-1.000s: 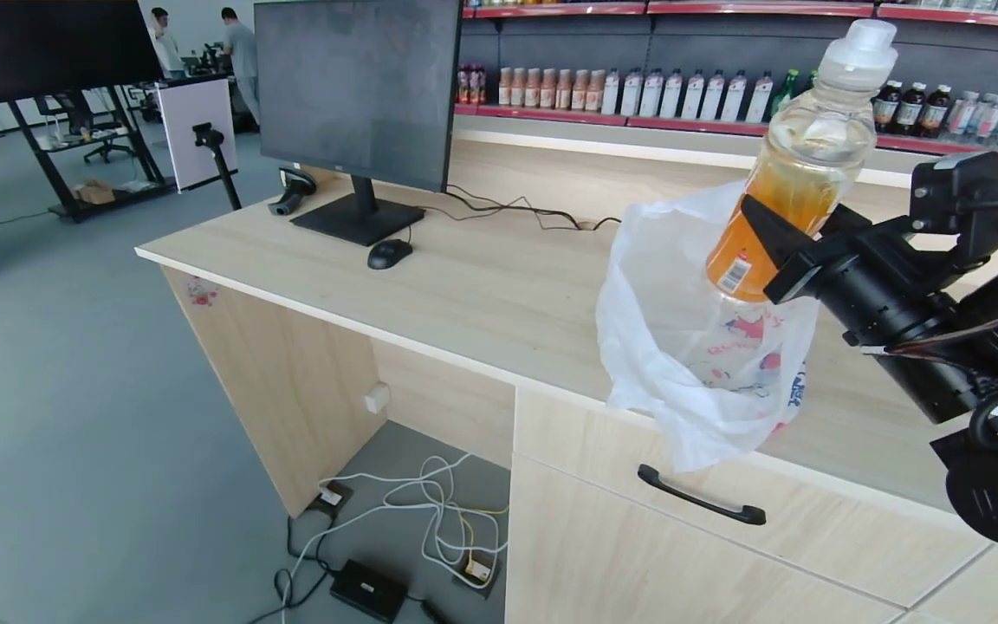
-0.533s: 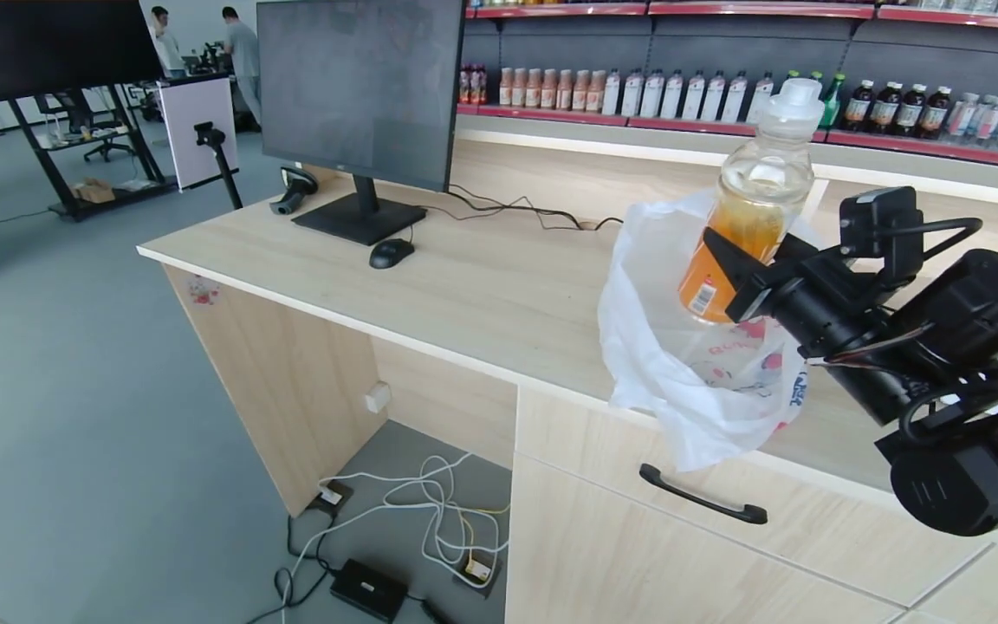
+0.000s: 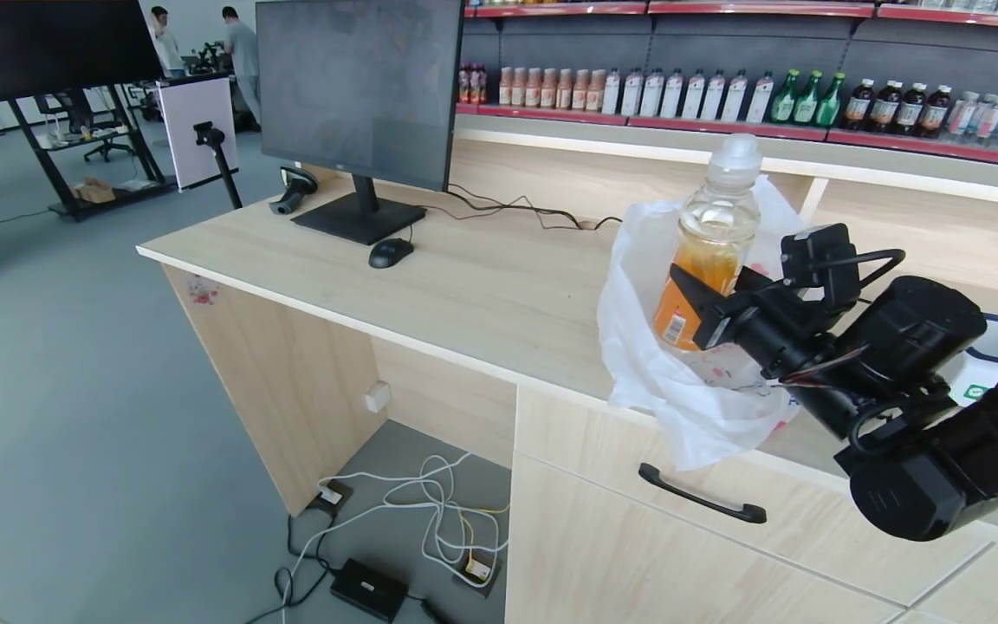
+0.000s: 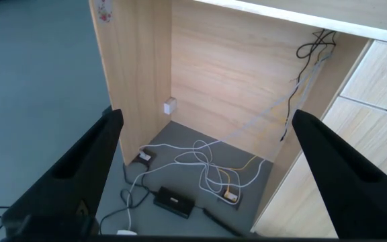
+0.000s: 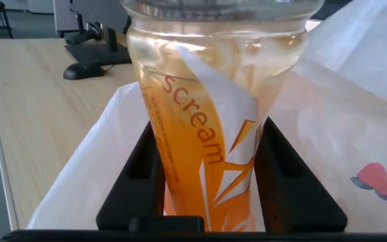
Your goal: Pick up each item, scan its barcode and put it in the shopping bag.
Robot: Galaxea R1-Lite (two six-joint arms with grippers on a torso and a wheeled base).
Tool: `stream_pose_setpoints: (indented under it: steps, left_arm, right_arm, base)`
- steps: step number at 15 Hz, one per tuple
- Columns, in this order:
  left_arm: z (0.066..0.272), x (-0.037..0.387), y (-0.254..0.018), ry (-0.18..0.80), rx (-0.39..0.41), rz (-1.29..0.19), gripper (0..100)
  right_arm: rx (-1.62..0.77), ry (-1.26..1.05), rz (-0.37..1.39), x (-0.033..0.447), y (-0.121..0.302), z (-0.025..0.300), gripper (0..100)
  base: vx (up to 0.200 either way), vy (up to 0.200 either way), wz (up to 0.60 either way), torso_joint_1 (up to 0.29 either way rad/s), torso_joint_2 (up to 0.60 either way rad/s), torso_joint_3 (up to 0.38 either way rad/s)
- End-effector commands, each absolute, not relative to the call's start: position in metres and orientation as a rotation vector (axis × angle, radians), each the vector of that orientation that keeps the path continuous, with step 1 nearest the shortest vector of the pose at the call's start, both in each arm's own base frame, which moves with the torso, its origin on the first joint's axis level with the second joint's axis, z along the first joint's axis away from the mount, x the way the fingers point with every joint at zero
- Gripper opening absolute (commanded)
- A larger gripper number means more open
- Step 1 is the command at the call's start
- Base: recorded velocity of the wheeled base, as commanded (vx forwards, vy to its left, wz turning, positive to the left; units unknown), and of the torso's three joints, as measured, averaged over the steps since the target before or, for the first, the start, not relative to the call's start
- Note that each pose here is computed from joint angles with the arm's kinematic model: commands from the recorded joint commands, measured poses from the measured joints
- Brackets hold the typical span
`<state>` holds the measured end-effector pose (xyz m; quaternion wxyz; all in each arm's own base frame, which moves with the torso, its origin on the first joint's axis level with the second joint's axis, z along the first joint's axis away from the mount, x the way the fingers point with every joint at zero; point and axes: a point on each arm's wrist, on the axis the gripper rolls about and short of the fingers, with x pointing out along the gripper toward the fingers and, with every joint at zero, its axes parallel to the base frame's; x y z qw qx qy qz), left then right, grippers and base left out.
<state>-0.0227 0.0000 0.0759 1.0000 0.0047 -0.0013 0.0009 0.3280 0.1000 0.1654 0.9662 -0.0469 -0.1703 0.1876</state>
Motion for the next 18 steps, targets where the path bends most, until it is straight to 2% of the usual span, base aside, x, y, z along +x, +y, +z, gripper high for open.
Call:
stream_pose_setpoints:
  steps: [1,9,18]
  left_arm:
    - [0.076,-0.023,0.000,-0.003,0.009,0.003,100]
    - [0.076,-0.023,0.000,-0.003,0.009,0.002,100]
    - [0.076,-0.023,0.000,-0.003,0.009,0.002,100]
  right_arm:
    - [-0.095,-0.320,0.401,0.331,0.108,0.156,0]
    - [-0.099,-0.244,0.411,0.346,0.114,0.126,0]
    - [-0.103,-0.232,0.402,0.347,0.111,0.122,0]
  base:
    - [0.000,0.000,0.00,0.000,0.00,0.000]
    - [0.000,0.000,0.00,0.000,0.00,0.000]
    - [0.000,0.000,0.00,0.000,0.00,0.000]
